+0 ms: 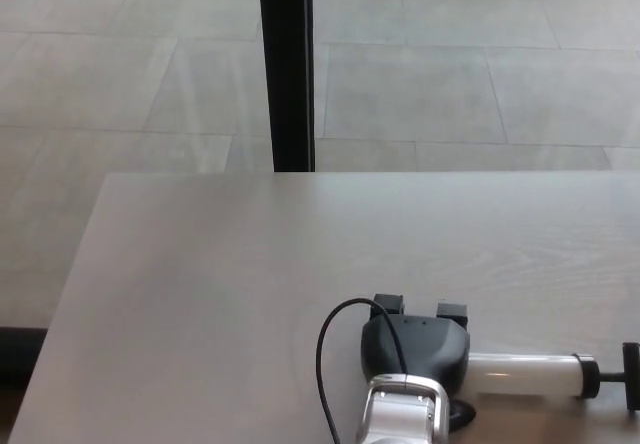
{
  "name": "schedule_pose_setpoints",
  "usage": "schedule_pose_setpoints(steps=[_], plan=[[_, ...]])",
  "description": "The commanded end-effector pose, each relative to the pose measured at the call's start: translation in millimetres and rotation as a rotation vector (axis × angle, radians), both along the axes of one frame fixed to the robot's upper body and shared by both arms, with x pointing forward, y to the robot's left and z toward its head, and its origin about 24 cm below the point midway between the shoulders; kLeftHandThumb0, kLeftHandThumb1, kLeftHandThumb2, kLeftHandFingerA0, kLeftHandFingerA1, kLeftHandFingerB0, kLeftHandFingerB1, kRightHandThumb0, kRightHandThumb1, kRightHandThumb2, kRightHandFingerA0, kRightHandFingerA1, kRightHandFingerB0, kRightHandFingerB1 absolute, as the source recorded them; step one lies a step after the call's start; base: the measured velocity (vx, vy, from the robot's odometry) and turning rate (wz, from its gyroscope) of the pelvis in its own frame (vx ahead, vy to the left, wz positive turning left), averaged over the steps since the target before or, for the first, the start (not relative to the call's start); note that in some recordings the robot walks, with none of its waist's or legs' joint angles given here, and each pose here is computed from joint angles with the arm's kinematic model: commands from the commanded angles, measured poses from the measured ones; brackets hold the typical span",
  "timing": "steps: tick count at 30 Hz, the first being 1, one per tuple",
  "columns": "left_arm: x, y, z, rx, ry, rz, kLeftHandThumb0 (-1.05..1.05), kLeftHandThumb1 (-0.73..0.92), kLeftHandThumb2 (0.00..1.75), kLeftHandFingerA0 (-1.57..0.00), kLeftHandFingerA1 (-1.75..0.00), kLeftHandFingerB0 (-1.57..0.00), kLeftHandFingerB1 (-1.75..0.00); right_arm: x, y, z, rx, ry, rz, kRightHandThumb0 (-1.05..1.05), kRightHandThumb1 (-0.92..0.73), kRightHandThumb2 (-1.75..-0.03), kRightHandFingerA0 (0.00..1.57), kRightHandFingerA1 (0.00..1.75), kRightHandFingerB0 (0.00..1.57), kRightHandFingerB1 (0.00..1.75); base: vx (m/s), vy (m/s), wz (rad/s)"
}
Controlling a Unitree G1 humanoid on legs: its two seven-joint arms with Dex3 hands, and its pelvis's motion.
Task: The robot uses its left hand to lift the air pump kept on the middle of the desk and use the right hand to pull out the handle
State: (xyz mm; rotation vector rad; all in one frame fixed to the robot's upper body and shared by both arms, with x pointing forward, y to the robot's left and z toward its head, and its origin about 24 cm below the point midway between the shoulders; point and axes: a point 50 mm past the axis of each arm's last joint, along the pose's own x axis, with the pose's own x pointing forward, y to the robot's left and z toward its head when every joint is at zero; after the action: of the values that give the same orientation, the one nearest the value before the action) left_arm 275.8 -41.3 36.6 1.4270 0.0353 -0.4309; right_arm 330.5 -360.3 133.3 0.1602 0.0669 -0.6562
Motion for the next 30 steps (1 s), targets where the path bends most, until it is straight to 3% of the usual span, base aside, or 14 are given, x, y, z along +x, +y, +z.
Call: schedule_pose_setpoints(steps=[1, 2, 4, 5, 6, 8, 10, 11, 12, 24, 25, 27, 28, 30], plan=[[-40, -38, -2, -0.234, -0.170, -0.224, -0.65, 0.52, 0.88, -0.29, -0.74, -0.13, -0.52, -16, -15, -17, -0.066, 0.180, 0.032, -0.52, -0.73, -0.62, 0.57, 0.54, 0.32, 0.37, 0.00, 0.000, 0.00], [-41, -38, -2, -0.233, -0.167, -0.228, -0.65, 0.54, 0.89, -0.31, -0.75, -0.12, -0.51, -19, -16, -22, -0.050, 0.186, 0.027, -0.54, -0.59, -0.88, 0.57, 0.66, 0.34, 0.52, 0.00, 0.000, 0.00], [-42, -39, -2, -0.232, -0.162, -0.235, -0.65, 0.54, 0.89, -0.31, -0.75, -0.12, -0.51, -23, -18, -29, -0.028, 0.196, 0.018, -0.54, -0.59, -0.88, 0.57, 0.66, 0.34, 0.52, 0.00, 0.000, 0.00], [-41, -40, -1, -0.259, -0.150, -0.238, -0.61, 0.70, 0.58, -0.26, -0.86, -0.16, -0.45, -25, -19, -34, -0.010, 0.213, 0.012, -0.55, -0.58, -0.89, 0.57, 0.66, 0.36, 0.52, 0.00, 0.000, 0.00], [-40, -42, 0, -0.251, -0.186, -0.247, -0.66, 0.54, 0.90, -0.33, -0.75, -0.15, -0.54, -27, -20, -42, 0.045, 0.226, -0.004, -0.52, -0.71, -0.61, 0.62, 0.60, 0.39, 0.41, 0.00, 0.000, 0.00], [-40, -42, 0, -0.250, -0.198, -0.257, -0.66, 0.54, 0.89, -0.35, -0.79, -0.16, -0.54, -28, -21, -46, 0.053, 0.231, -0.009, -0.52, -0.71, -0.61, 0.63, 0.61, 0.42, 0.42, 0.00, 0.000, 0.00], [-42, -44, 0, -0.292, -0.191, -0.273, -0.60, 0.71, 0.58, -0.27, -0.91, -0.19, -0.49, -30, -22, -52, 0.062, 0.241, -0.039, -0.57, -0.55, -0.92, 0.65, 0.70, 0.45, 0.57, 0.00, 0.000, 0.00], [-42, -45, 1, -0.303, -0.184, -0.278, -0.60, 0.71, 0.58, -0.27, -0.91, -0.19, -0.49, -30, -22, -51, 0.041, 0.256, -0.040, -0.57, -0.55, -0.92, 0.65, 0.70, 0.45, 0.57, 0.00, 0.000, 0.00], [-43, -45, 2, -0.299, -0.201, -0.285, -0.61, 0.70, 0.59, -0.30, -0.81, -0.21, -0.49, -30, -21, -51, 0.036, 0.255, -0.036, -0.56, -0.71, -0.61, 0.67, 0.62, 0.51, 0.44, 0.00, 0.000, 0.00], [-45, -54, -2, -0.213, -0.254, -0.345, -0.60, 0.67, 0.59, -0.26, -0.69, -0.18, -0.46, -30, -15, -46, 0.029, 0.253, -0.006, -0.54, -0.73, -0.62, 0.64, 0.61, 0.48, 0.43, 0.00, 0.000, 0.00], [-43, -53, -2, -0.193, -0.269, -0.351, -0.62, 0.53, 0.86, -0.35, -0.76, -0.15, -0.53, -29, -14, -45, 0.029, 0.252, -0.004, -0.53, -0.74, -0.62, 0.65, 0.63, 0.49, 0.43, 0.00, 0.000, 0.00], [-42, -51, -4, -0.163, -0.286, -0.358, -0.62, 0.53, 0.86, -0.35, -0.76, -0.15, -0.53, -29, -13, -45, 0.029, 0.253, 0.000, -0.53, -0.74, -0.62, 0.65, 0.63, 0.49, 0.43, 0.00, 0.000, 0.00], [-41, -48, -7, -0.155, -0.282, -0.365, -0.51, 0.67, 0.55, -0.42, -1.28, -0.20, -0.48, -30, -13, -45, 0.032, 0.251, 0.001, -0.50, -0.75, -0.62, 0.63, 0.62, 0.47, 0.42, 0.00, 0.000, 0.00], [-40, -47, -8, -0.133, -0.293, -0.365, -0.46, 0.61, 0.58, -0.54, -1.35, -0.21, -0.49, -31, -12, -45, 0.030, 0.247, 0.002, -0.49, -0.75, -0.63, 0.61, 0.61, 0.47, 0.42, 0.00, 0.000, 0.00]])
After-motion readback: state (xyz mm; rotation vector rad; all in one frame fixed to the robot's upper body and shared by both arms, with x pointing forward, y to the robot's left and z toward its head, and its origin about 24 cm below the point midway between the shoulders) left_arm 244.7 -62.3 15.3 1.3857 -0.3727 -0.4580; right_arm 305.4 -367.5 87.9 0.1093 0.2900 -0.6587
